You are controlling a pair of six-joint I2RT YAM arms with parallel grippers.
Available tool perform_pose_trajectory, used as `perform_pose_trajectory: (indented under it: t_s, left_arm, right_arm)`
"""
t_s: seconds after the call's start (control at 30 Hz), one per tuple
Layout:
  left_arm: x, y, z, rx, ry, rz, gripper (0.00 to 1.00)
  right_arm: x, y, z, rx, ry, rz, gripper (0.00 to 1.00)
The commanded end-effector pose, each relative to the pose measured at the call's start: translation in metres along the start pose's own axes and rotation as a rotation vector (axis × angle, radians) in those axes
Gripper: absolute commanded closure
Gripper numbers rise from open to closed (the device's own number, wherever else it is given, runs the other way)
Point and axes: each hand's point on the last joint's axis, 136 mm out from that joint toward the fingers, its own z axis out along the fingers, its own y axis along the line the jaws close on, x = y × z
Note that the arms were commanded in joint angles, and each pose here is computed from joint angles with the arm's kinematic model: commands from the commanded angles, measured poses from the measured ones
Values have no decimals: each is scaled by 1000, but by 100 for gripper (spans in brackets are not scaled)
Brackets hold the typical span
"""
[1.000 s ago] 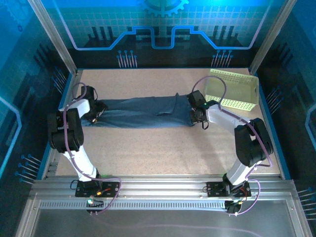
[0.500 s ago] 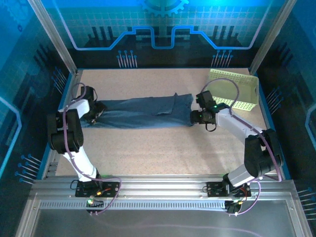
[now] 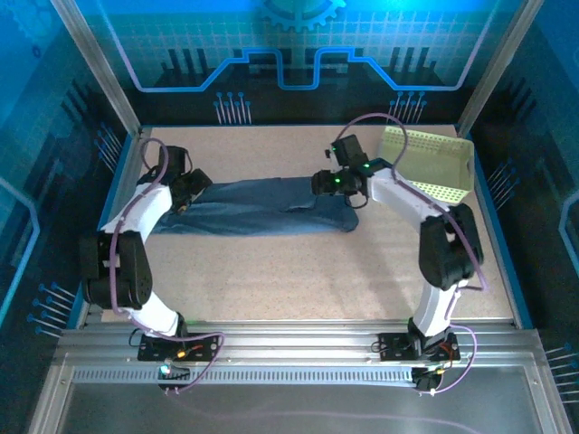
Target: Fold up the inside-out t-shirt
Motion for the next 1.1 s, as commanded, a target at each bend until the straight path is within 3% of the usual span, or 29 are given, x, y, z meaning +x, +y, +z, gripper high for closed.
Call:
perform_pose_trajectory:
  t_s: [0.0, 0.23, 0.37, 0.53, 0.67, 0.83, 1.07]
  left_arm:
    - [13, 8, 29, -2, 83, -8, 15]
    - [24, 58, 58, -50, 169, -137, 14]
    - [35, 73, 56, -89, 179, -151, 13]
    - [53, 85, 48, -87, 182, -184, 12]
    - [48, 80, 32, -66, 149, -160, 11]
    - [24, 56, 0, -65, 62, -57, 9]
    - [45, 15, 4, -37, 102, 56, 7]
  right_arm:
    - [21, -4, 34, -14, 112, 83, 43]
    - [57, -60, 60, 93, 191, 262, 42]
    - [79, -97, 50, 176, 199, 343, 42]
    - [97, -107, 29, 190, 185, 345, 41]
    - [90, -103, 7, 168, 138, 281, 38]
    - [65, -109, -19, 197, 85, 212, 26]
    - [65, -102, 11, 161, 174, 198, 21]
